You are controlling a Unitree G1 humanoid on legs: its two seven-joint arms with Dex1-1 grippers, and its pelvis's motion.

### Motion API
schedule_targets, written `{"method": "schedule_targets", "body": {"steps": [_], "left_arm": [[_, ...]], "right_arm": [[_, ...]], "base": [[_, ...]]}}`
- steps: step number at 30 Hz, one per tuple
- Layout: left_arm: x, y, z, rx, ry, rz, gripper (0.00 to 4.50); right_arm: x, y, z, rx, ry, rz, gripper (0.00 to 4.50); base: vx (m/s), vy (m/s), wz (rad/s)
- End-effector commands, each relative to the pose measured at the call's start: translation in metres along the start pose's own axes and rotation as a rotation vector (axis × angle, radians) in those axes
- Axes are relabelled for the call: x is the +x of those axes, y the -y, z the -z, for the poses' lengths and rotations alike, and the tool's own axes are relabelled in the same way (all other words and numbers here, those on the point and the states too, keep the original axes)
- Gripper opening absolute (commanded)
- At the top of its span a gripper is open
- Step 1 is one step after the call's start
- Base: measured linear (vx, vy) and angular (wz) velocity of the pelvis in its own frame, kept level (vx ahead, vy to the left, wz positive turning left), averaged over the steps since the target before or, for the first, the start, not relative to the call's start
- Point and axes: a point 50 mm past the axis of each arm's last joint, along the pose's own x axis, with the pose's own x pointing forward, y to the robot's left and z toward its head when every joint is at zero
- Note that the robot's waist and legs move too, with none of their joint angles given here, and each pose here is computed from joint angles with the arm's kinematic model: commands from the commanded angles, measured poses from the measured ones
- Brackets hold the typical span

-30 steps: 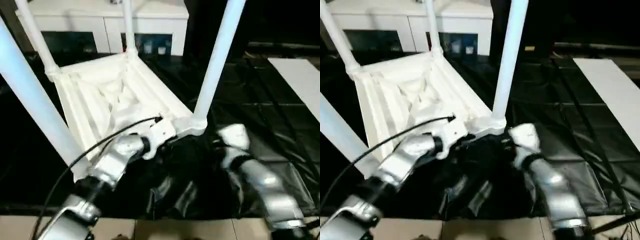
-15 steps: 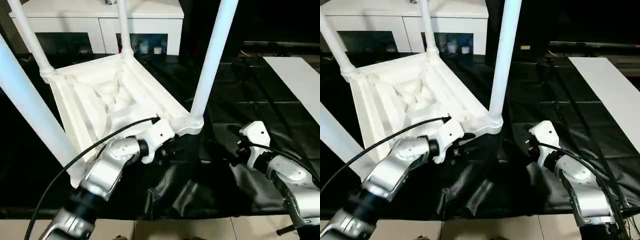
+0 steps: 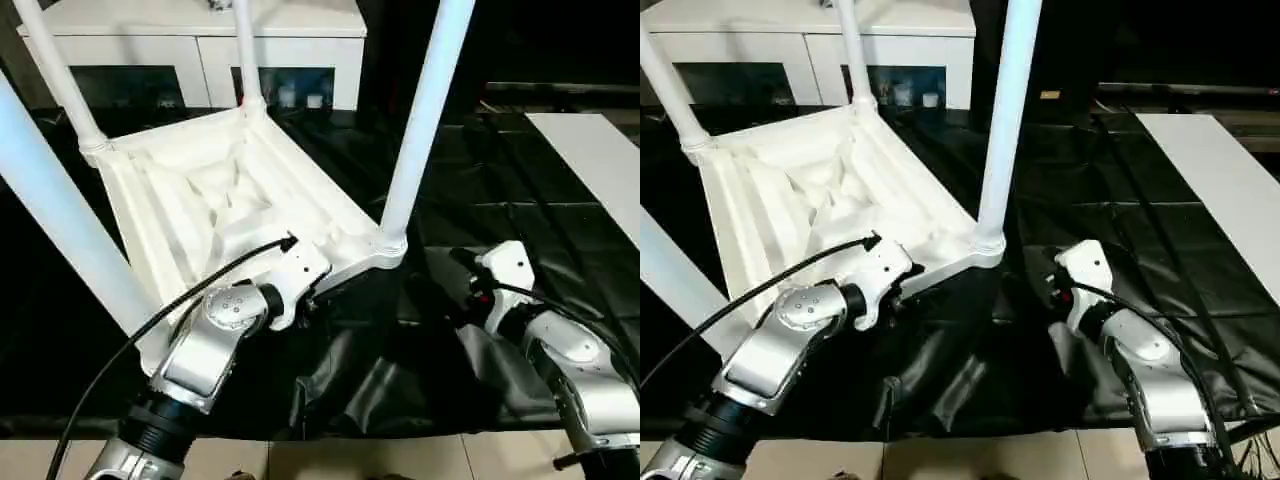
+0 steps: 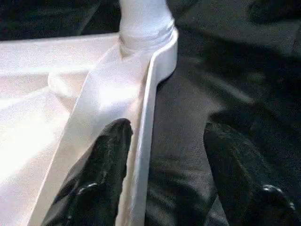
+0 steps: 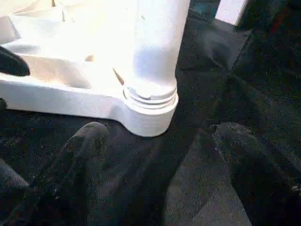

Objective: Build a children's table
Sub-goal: Rotate leg to tighten

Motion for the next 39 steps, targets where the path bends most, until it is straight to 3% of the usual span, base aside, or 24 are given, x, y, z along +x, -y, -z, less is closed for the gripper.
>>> {"method": "schedule_targets", "body": {"steps": [1,2,4,5,8,12,13,16,18,20,23,28,31,33,36,39], "left_arm": [[-0.009,0.007,-0.012,-0.005,0.049,0.065,3.07],[-0.009,0.007,-0.012,-0.005,0.049,0.065,3.14],[-0.036,0.022,0.0,-0.021,0.001,0.158,3.13],[-0.043,0.026,0.003,-0.024,-0.013,0.177,3.38],[-0.053,0.029,0.009,-0.017,-0.02,0.167,3.53],[-0.074,0.035,0.021,-0.077,-0.022,0.15,3.84],[-0.079,0.035,0.021,-0.087,-0.027,0.158,3.95],[-0.082,0.036,0.021,-0.106,-0.047,0.169,4.03],[-0.084,0.036,0.024,-0.1,-0.086,0.153,4.35],[-0.083,0.033,0.024,-0.093,-0.095,0.119,4.38],[-0.082,0.031,0.022,-0.095,-0.089,0.09,4.46],[-0.084,0.037,0.019,-0.116,-0.083,0.115,4.46],[-0.084,0.039,0.018,-0.123,-0.08,0.112,4.46],[-0.085,0.042,0.018,-0.125,-0.071,0.108,4.46],[-0.089,0.044,0.018,-0.136,-0.058,0.109,4.46],[-0.103,0.048,0.018,-0.169,-0.03,0.134,4.46]], "right_arm": [[0.001,-0.004,-0.001,-0.009,0.012,-0.012,3.94],[0.001,-0.004,-0.001,-0.009,0.012,-0.012,3.94],[0.002,-0.01,-0.002,0.0,0.021,-0.016,3.94],[0.002,-0.011,-0.002,0.003,0.024,-0.017,3.94],[0.003,-0.015,-0.002,0.015,0.033,-0.023,3.94],[0.015,-0.034,-0.001,0.036,0.022,-0.087,3.94],[0.028,-0.041,0.002,0.031,-0.006,-0.106,3.94],[0.042,-0.045,0.003,0.029,-0.034,-0.103,3.94],[0.061,-0.051,0.003,0.033,-0.058,-0.131,3.94],[0.075,-0.052,0.002,0.023,-0.077,-0.128,3.94],[0.097,-0.044,0.002,-0.009,-0.118,-0.027,3.94],[0.111,-0.026,0.001,-0.012,-0.17,0.131,3.94],[0.113,0.0,-0.002,0.01,-0.195,0.331,3.94],[0.108,0.025,-0.013,0.027,-0.133,0.482,3.94],[0.108,0.033,-0.023,0.079,-0.074,0.508,3.94],[0.111,0.032,-0.036,0.174,0.035,0.387,3.94]], "base": [[0.0,0.0,0.0],[0.0,0.0,0.0],[0.0,0.0,0.0],[0.0,0.0,0.0],[0.0,0.0,0.0],[0.0,0.0,0.0],[0.0,0.0,0.0],[0.0,0.0,0.0],[0.0,0.0,0.0],[0.0,0.0,0.0],[0.0,0.0,0.0],[0.0,0.0,0.0],[0.0,0.0,0.0],[0.0,0.0,0.0],[0.0,0.0,0.0],[0.0,0.0,0.0]]}}
